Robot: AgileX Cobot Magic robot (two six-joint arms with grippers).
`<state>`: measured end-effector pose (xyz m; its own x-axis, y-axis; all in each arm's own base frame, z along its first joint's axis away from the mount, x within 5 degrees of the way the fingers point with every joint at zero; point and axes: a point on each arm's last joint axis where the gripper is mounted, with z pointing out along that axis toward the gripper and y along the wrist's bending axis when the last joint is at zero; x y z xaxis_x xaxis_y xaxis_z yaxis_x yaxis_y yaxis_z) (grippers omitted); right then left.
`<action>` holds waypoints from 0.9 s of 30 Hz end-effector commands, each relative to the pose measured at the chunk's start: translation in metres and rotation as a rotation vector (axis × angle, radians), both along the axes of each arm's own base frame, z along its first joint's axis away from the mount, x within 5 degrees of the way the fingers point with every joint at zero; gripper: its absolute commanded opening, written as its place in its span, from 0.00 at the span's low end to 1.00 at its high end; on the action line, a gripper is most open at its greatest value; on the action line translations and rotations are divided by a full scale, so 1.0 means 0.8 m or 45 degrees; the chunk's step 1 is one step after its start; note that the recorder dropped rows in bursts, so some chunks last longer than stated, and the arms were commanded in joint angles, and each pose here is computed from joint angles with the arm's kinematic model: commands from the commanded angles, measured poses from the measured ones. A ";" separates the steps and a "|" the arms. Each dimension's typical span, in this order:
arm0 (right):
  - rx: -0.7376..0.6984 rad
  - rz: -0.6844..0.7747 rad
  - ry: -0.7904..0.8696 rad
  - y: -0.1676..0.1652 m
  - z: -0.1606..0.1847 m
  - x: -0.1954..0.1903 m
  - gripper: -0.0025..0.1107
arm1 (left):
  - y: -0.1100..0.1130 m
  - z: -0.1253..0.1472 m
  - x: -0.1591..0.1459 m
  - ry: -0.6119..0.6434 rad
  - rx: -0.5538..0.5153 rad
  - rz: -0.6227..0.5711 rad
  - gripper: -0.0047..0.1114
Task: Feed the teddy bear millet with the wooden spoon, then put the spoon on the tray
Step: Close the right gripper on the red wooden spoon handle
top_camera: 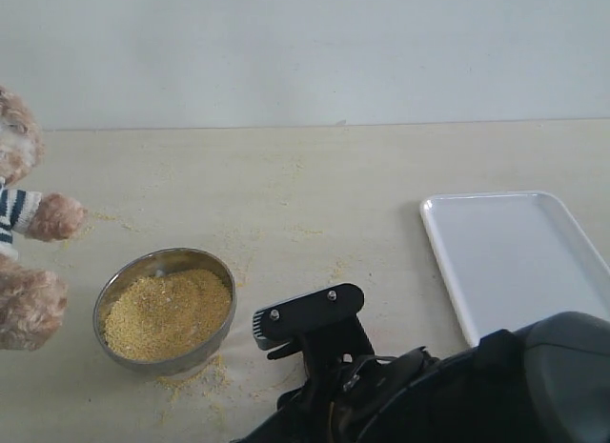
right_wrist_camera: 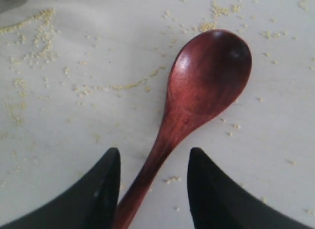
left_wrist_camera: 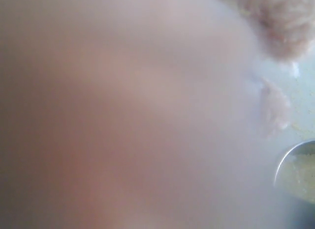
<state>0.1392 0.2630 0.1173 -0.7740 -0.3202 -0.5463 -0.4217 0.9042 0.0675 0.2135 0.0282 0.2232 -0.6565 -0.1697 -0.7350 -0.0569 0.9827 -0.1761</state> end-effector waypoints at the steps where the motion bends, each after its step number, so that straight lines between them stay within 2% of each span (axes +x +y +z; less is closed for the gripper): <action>1: -0.038 0.019 -0.015 -0.001 0.000 0.001 0.39 | 0.001 0.002 0.002 -0.009 -0.017 0.011 0.08; 17: -0.044 0.027 -0.019 -0.002 0.000 0.001 0.39 | 0.000 0.002 0.002 -0.006 -0.023 0.008 0.08; 20: 0.012 0.005 0.055 0.002 -0.001 -0.004 0.39 | -0.001 0.002 0.002 -0.004 -0.030 0.005 0.08; 24: 0.134 0.098 0.173 0.014 -0.001 -0.016 0.39 | -0.001 0.002 0.002 -0.004 -0.030 0.005 0.08; 27: 0.146 0.049 0.195 0.013 -0.001 -0.016 0.39 | -0.001 0.002 0.002 -0.005 -0.032 0.007 0.08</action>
<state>0.1266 0.2727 0.1152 -0.8310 -0.3085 -0.4629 -0.4452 0.8678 0.2209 0.2131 0.0270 0.2230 -0.6619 -0.1744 -0.7291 -0.0507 0.9807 -0.1886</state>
